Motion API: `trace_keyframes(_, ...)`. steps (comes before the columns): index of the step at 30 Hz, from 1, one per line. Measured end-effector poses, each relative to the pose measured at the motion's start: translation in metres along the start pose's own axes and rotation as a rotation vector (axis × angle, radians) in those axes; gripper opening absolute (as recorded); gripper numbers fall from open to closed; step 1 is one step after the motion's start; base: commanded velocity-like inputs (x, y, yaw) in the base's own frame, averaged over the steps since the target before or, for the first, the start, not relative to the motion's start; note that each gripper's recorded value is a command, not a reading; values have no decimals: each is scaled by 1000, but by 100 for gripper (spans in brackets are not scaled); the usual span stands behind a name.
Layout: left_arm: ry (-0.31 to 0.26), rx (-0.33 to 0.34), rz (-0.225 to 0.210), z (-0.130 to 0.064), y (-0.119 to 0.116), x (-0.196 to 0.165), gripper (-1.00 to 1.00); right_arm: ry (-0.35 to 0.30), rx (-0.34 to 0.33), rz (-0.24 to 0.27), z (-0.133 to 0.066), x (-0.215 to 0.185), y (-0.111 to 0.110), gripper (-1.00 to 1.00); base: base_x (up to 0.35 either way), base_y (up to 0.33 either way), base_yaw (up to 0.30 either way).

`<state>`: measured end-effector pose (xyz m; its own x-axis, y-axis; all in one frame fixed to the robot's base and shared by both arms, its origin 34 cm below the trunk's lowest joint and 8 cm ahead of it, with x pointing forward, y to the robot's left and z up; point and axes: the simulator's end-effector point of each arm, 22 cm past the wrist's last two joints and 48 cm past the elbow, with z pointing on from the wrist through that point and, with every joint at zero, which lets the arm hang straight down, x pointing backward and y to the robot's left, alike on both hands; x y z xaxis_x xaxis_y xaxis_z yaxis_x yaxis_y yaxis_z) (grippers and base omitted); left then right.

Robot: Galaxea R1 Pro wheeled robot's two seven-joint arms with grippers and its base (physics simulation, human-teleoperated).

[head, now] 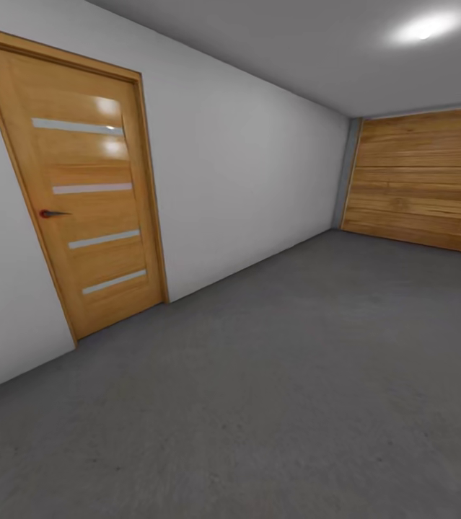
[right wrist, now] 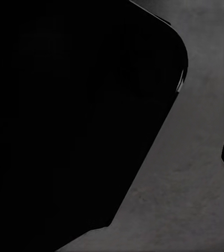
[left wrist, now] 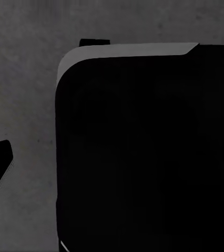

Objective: Move the two storage containers from the living room to the garage. In the garage, place one container on the floor and stack the other container on top of it (either order is fine).

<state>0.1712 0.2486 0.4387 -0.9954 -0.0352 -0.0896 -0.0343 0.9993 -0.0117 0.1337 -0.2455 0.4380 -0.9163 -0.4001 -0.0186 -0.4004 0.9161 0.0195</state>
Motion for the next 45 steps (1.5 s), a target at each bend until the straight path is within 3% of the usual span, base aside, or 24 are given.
trace_keyframes(9, 0, -1, 0, 0, 1, 0, 100, 0, 0, 0, 0, 0, 0, 100, 321, 0, 79)
trace_keyframes(45, 0, -3, 0, 0, 1, 0, 100, -1, -1, 0, 0, -1, 2, 100, 321, 0, 267)
